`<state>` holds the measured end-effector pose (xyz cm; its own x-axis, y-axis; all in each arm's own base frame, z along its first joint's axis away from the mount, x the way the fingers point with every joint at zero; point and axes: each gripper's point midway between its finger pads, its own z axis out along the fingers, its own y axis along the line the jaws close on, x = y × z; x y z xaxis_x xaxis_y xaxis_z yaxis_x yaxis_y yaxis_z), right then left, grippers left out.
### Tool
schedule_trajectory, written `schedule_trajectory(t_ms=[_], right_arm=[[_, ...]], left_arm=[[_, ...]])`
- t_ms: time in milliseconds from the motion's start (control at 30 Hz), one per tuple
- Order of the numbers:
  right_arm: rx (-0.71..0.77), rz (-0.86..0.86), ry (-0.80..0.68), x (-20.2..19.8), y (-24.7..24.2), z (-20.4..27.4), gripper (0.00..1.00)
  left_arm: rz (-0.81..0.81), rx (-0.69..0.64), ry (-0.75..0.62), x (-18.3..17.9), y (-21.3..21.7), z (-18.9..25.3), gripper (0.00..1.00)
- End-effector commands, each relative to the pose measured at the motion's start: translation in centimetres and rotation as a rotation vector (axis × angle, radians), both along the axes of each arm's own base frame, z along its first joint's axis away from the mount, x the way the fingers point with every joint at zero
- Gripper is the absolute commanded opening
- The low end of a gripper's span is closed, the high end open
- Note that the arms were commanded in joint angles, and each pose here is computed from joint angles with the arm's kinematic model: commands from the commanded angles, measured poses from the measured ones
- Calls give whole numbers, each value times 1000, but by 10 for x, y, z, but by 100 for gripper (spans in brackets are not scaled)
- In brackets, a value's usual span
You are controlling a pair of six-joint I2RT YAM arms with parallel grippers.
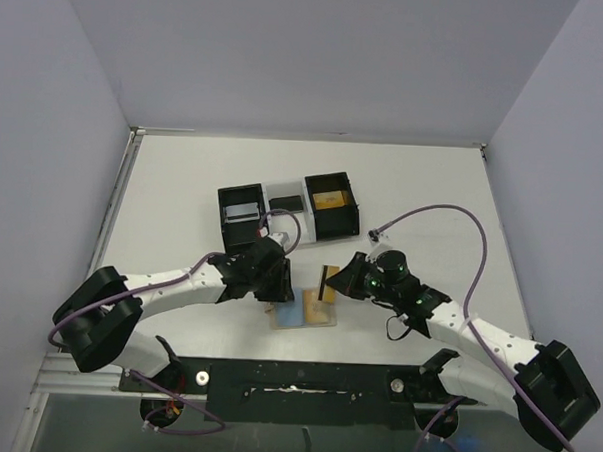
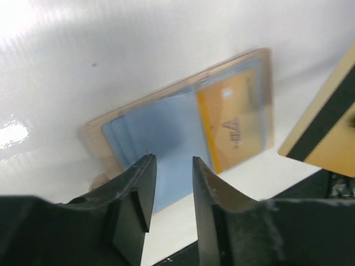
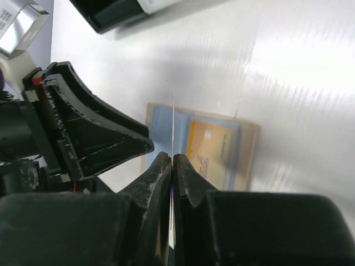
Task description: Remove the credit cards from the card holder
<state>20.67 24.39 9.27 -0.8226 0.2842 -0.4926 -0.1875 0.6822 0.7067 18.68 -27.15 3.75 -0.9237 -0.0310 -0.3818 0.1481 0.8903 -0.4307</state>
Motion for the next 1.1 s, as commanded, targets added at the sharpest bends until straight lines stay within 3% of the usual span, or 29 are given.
schedule_trajectory(t_ms=[0, 100, 200, 333, 533, 733, 833, 967, 1067], right_arm=[[-76, -102, -199, 27, -22, 35, 0], [-111, -137, -313, 34, -36, 48, 0], [-185, -187, -418, 43, -54, 58, 0], [-274, -285, -491, 53, -79, 67, 0], [-493, -200, -671, 65, -93, 65, 0], [-581, -126, -853, 94, -85, 102, 0], [-576, -84, -850, 117, -84, 110, 0], [-447, 15, -821, 143, -69, 116, 0], [-502, 151, -859, 158, -54, 114, 0]], left_arm=[[-110, -146, -155, 22, -39, 66, 34], [-199, -225, -155, 18, -63, 78, 36], [-198, -227, -89, 13, -72, 58, 33], [-95, -151, 10, 7, -55, 15, 19], [-40, -132, 37, -4, -36, -6, 17], [-25, -149, -23, 3, -32, 15, 26], [-3, -175, -71, 9, -30, 33, 32], [49, -214, -140, 17, -18, 55, 40], [97, -220, -169, 20, -1, 61, 46]])
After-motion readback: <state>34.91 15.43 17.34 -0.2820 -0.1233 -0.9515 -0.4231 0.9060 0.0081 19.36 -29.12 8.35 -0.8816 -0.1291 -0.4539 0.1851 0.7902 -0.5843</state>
